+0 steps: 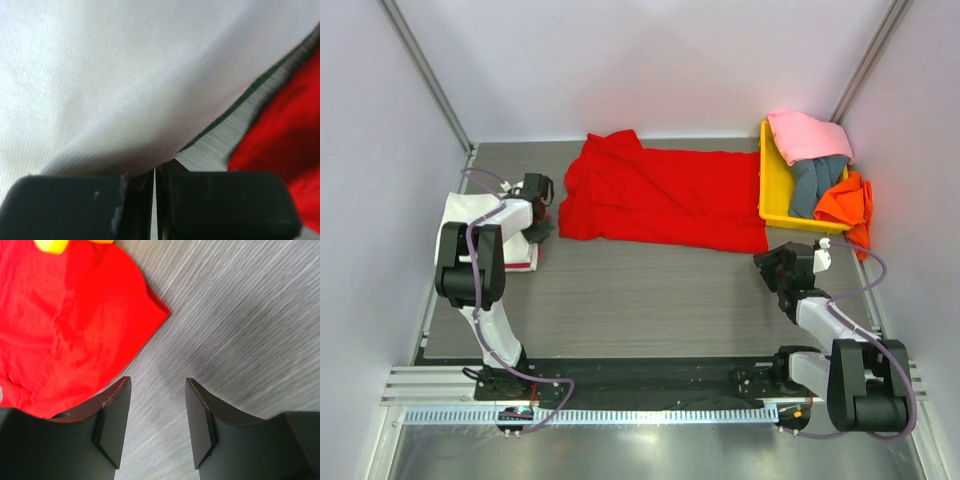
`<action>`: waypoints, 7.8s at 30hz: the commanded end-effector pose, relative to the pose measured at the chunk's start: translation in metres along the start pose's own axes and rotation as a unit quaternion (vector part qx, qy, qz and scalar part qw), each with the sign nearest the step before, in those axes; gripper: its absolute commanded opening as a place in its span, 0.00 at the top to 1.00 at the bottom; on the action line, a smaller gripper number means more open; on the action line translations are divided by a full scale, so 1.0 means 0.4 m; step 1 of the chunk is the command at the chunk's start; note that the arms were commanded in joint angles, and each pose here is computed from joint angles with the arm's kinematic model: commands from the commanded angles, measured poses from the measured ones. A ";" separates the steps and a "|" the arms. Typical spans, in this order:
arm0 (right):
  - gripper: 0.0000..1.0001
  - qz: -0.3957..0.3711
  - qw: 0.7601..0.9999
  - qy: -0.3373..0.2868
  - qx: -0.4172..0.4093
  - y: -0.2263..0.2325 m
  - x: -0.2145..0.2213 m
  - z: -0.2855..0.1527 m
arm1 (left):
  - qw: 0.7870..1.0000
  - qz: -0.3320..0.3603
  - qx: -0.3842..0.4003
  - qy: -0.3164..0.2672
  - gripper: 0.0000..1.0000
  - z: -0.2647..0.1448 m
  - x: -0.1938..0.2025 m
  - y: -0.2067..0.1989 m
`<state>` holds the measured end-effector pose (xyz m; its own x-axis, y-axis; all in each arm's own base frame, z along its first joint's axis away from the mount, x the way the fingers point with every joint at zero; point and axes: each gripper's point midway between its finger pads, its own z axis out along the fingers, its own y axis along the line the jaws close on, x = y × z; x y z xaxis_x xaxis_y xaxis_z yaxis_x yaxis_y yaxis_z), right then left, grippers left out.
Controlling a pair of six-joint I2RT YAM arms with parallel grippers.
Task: Fold and stack the t-shirts
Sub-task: Fold the tshirt
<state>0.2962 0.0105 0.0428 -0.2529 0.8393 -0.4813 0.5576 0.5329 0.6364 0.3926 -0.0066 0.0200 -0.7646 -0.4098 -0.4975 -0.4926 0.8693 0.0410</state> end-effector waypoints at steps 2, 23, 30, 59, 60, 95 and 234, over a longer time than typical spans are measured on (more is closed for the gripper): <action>0.47 0.036 0.997 -0.058 -0.024 0.045 -0.059 0.040 | 0.998 -0.047 -0.029 -0.010 1.00 0.027 -0.057 0.047; 0.99 0.071 0.994 -0.070 0.034 0.012 -0.064 0.158 | 0.950 -0.218 0.221 -0.041 0.82 -0.166 0.052 -0.146; 0.99 0.057 0.996 -0.066 0.033 -0.017 -0.048 0.100 | 0.925 -0.278 0.252 -0.067 0.59 -0.135 0.023 -0.182; 0.99 0.006 0.997 -0.022 0.074 -0.026 -0.041 -0.001 | 0.938 -0.272 0.158 -0.145 1.00 -0.140 0.000 -0.055; 0.99 -0.001 0.996 -0.016 0.085 -0.041 -0.035 -0.013 | 0.942 -0.267 0.145 -0.140 1.00 -0.152 0.016 -0.033; 0.99 0.020 0.994 0.023 0.103 -0.090 0.024 -0.050 | 0.948 -0.215 0.181 -0.150 1.00 -0.428 -0.194 -0.126; 0.58 -0.293 0.941 0.035 0.163 0.365 -0.265 0.539 | 0.969 -0.134 0.188 -0.089 0.08 -0.108 -0.402 -0.293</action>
<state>0.5656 -0.0185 0.0416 -0.6565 0.4388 -0.6135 0.5127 0.8562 0.0638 0.5378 -0.0670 0.1148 -0.5863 -0.6144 -0.5280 -0.4505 0.7889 -0.4178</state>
